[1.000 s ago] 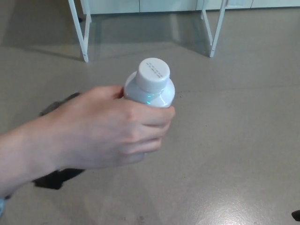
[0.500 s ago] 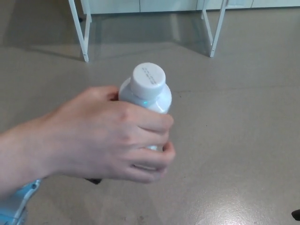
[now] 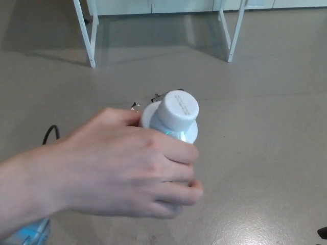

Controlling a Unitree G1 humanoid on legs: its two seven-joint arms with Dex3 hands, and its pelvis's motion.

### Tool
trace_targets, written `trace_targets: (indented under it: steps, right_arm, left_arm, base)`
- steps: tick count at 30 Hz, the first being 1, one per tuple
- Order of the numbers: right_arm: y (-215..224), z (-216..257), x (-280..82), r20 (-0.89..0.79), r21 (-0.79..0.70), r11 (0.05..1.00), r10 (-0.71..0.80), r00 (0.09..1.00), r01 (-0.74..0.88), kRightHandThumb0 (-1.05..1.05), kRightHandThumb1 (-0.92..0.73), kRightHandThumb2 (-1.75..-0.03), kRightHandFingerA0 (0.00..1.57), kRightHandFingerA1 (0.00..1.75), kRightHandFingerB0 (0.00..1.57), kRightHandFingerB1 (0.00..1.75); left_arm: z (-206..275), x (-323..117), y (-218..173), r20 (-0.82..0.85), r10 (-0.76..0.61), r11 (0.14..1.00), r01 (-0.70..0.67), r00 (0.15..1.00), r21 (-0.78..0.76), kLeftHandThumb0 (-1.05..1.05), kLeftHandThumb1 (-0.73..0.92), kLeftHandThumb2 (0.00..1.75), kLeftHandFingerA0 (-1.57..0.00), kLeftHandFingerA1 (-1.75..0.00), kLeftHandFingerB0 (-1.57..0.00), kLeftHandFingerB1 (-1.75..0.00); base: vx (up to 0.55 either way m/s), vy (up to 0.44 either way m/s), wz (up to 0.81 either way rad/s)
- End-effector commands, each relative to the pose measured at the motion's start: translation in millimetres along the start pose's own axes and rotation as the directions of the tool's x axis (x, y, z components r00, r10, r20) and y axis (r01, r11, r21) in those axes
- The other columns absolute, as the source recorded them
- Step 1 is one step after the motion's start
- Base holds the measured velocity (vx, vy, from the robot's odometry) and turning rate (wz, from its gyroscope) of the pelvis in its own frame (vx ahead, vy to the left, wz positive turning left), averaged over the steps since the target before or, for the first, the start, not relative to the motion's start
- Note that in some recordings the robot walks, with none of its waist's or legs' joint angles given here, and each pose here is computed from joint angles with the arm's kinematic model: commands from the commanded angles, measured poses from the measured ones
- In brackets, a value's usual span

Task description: The robot picks up a bottle from a person using its left hand and walk towards the table in frontand put the bottle on the table.

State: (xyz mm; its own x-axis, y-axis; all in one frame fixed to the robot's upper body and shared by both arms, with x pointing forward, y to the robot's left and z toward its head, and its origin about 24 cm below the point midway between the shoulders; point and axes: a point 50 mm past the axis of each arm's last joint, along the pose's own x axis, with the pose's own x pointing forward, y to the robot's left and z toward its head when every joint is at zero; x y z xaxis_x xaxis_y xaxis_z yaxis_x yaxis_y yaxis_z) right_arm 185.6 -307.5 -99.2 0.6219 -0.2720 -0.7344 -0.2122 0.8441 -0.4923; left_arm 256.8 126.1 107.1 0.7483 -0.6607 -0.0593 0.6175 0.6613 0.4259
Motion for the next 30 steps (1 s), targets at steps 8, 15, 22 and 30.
trace_targets:
  steps: [8,15,22,30]
  right_arm:
    - [-9.6,4.9,0.6,0.018,-0.018,1.0,-0.015,1.0,0.015,-0.43,-0.69,-0.61,0.59,0.43,0.49,0.38]
    - [-9.6,9.2,1.9,0.015,-0.003,1.0,-0.009,1.0,0.009,-0.43,-0.68,-0.6,0.56,0.42,0.48,0.37]
    - [-9.7,9.2,1.9,0.015,-0.003,1.0,-0.009,1.0,0.009,-0.43,-0.68,-0.6,0.56,0.42,0.48,0.37]
    - [-9.7,9.2,1.9,0.015,-0.003,1.0,-0.008,1.0,0.009,-0.43,-0.68,-0.6,0.56,0.42,0.48,0.37]
  left_arm:
    - [5.6,17.2,-8.7,-0.067,0.079,0.995,-0.074,0.995,0.073,-0.3,0.4,0.87,-0.61,-0.66,-0.01,-0.44]
    - [9.8,20.3,-14.7,-0.071,0.064,0.994,-0.058,0.995,0.094,-0.14,0.8,0.69,-1.16,-0.82,-0.85,-0.5]
    - [10.0,20.3,-15.0,-0.073,0.066,0.994,-0.059,0.995,0.096,-0.14,0.8,0.69,-1.16,-0.82,-0.85,-0.5]
    - [10.1,20.4,-15.2,-0.075,0.066,0.994,-0.059,0.995,0.096,-0.14,0.8,0.69,-1.16,-0.82,-0.85,-0.5]
  base:
    - [0.0,0.0,0.0]
    - [0.0,0.0,0.0]
    - [0.0,0.0,0.0]
    - [0.0,0.0,0.0]
